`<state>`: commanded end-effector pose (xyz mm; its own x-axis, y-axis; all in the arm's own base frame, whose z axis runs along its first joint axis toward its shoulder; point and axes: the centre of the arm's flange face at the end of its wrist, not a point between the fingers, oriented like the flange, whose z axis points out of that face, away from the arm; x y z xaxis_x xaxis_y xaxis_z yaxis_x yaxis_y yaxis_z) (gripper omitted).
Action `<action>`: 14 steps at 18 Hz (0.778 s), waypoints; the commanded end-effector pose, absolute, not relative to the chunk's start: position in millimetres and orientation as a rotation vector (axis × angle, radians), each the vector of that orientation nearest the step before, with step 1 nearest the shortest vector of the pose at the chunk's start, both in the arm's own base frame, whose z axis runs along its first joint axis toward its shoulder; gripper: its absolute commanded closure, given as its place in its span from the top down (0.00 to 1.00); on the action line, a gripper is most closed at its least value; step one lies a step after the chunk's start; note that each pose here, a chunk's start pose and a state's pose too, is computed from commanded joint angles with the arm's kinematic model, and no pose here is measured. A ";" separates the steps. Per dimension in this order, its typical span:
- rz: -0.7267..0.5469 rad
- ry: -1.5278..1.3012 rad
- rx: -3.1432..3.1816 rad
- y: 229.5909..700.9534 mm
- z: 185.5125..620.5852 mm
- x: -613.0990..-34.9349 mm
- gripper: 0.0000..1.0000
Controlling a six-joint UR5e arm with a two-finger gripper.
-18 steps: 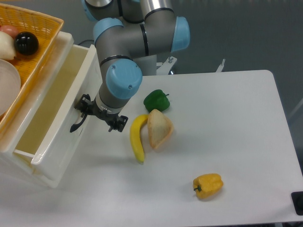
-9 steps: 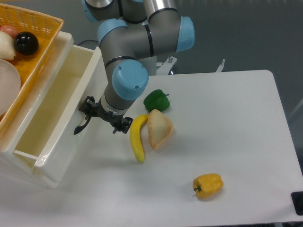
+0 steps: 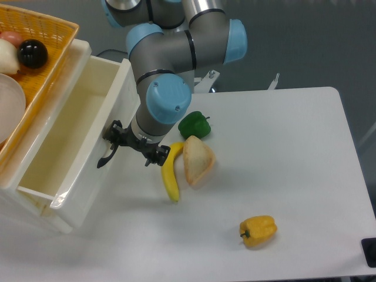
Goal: Slide open the top white drawer
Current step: 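Pull the upper white drawer outward by its handle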
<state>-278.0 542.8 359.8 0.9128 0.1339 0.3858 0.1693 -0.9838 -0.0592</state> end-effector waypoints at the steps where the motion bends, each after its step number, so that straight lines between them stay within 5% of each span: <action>1: -0.590 -0.239 -2.982 542.5 359.9 -278.9 1.00; 14: -0.567 -0.270 -2.996 536.6 357.1 -295.1 1.00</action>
